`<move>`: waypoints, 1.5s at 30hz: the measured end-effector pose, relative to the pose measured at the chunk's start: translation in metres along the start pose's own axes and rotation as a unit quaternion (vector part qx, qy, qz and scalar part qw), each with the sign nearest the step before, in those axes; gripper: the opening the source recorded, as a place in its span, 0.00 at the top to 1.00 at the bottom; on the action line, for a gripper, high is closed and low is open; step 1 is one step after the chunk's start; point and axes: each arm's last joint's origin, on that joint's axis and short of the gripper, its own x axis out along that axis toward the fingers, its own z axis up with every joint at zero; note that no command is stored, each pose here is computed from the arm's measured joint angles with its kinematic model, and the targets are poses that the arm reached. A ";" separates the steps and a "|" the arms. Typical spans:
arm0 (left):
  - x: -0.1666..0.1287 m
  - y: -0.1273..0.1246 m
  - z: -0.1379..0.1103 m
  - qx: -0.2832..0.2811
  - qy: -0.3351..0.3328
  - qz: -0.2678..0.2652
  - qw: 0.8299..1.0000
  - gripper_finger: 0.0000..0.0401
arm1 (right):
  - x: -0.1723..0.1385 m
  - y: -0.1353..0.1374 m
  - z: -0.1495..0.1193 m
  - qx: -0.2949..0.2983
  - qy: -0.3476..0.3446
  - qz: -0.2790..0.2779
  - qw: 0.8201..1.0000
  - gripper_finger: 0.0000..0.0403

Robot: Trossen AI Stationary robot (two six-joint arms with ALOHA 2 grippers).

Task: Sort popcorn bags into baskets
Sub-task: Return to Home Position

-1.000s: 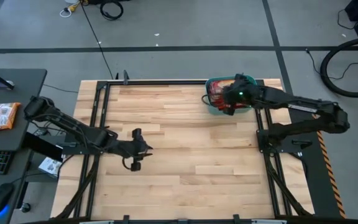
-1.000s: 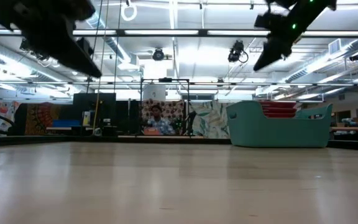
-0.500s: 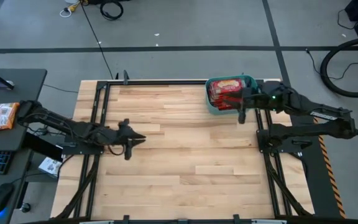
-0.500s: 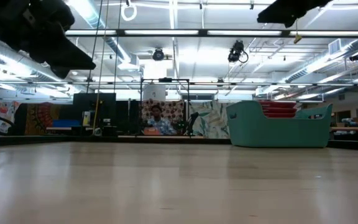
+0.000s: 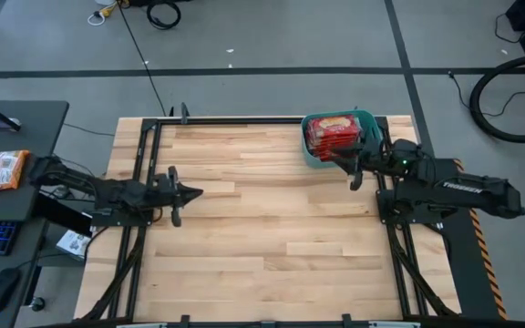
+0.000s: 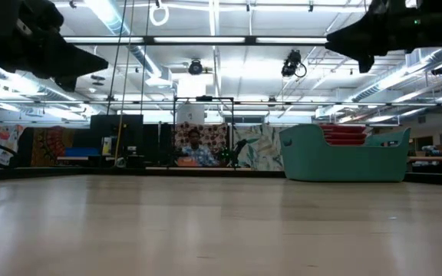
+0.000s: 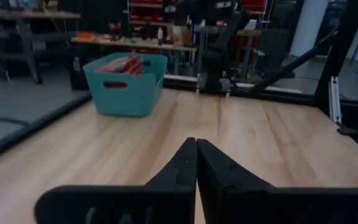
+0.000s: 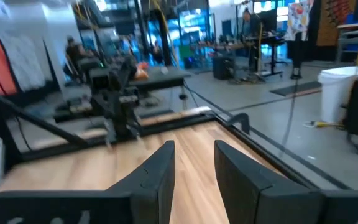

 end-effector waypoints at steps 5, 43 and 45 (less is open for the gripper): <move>-0.004 0.002 0.004 0.023 -0.024 -0.002 0.999 0.98 | -0.003 -0.003 -0.013 0.026 -0.014 0.015 0.999 0.71; -0.017 -0.003 0.008 0.069 -0.123 -0.052 0.989 0.99 | -0.025 0.016 -0.067 0.014 -0.093 -0.018 0.995 0.82; -0.016 -0.003 0.007 0.077 -0.119 -0.059 0.988 0.97 | -0.025 0.016 -0.067 0.013 -0.092 -0.018 0.995 0.83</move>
